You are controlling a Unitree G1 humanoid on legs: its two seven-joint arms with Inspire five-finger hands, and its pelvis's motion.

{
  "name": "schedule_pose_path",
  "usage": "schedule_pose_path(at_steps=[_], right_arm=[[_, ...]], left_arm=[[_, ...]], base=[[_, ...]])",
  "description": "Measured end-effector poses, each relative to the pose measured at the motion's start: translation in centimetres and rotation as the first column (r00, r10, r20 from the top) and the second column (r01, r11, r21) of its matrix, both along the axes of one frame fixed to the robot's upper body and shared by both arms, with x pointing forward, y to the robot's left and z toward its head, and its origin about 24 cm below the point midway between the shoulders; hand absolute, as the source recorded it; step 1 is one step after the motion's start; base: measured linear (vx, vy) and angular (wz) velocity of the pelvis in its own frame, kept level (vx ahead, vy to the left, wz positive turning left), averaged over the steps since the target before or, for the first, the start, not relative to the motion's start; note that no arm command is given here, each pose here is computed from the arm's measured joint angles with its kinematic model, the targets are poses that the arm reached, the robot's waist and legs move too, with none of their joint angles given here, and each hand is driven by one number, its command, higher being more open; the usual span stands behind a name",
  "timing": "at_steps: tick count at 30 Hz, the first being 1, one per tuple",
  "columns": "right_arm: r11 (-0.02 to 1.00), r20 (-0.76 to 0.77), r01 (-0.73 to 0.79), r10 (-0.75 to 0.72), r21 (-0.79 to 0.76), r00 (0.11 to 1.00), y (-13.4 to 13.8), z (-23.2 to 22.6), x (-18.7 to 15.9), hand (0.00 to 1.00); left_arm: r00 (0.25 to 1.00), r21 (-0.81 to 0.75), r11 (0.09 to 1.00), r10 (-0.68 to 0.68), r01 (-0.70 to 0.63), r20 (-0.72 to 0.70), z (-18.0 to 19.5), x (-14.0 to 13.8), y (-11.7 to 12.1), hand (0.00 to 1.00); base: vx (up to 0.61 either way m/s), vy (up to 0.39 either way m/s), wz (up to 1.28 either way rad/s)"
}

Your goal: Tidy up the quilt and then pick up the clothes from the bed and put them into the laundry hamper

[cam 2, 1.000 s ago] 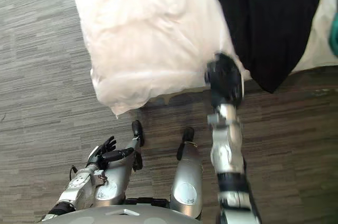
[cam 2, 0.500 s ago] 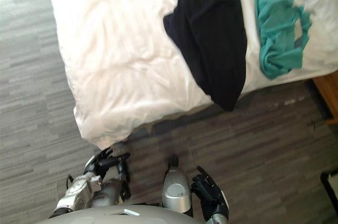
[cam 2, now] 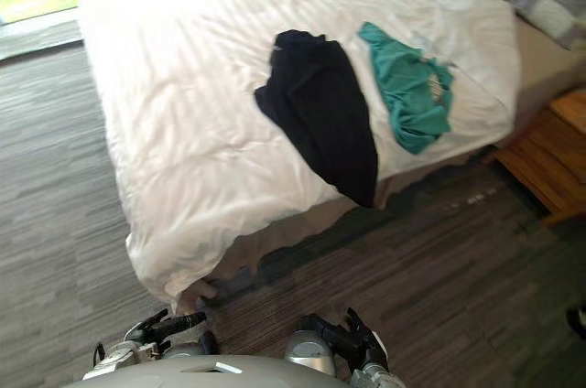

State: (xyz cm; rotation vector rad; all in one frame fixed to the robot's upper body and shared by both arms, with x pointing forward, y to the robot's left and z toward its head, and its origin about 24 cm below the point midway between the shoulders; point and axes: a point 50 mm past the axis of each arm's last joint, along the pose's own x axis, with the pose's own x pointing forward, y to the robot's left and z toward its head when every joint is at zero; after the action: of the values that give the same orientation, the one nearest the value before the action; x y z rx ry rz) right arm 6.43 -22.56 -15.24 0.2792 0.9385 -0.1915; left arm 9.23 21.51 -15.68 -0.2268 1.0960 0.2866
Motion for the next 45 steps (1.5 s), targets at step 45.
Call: schedule_pose_path(at_steps=[45], right_arm=[[0.999,-0.020,0.039,-0.040,-0.032,0.999,1.9,-0.4,-1.8,1.00]], left_arm=[[0.996,-0.052,0.998,0.014,-0.019,-0.091,-0.9,-0.8,-1.6,1.00]], base=[[-0.05,0.023,-0.73]])
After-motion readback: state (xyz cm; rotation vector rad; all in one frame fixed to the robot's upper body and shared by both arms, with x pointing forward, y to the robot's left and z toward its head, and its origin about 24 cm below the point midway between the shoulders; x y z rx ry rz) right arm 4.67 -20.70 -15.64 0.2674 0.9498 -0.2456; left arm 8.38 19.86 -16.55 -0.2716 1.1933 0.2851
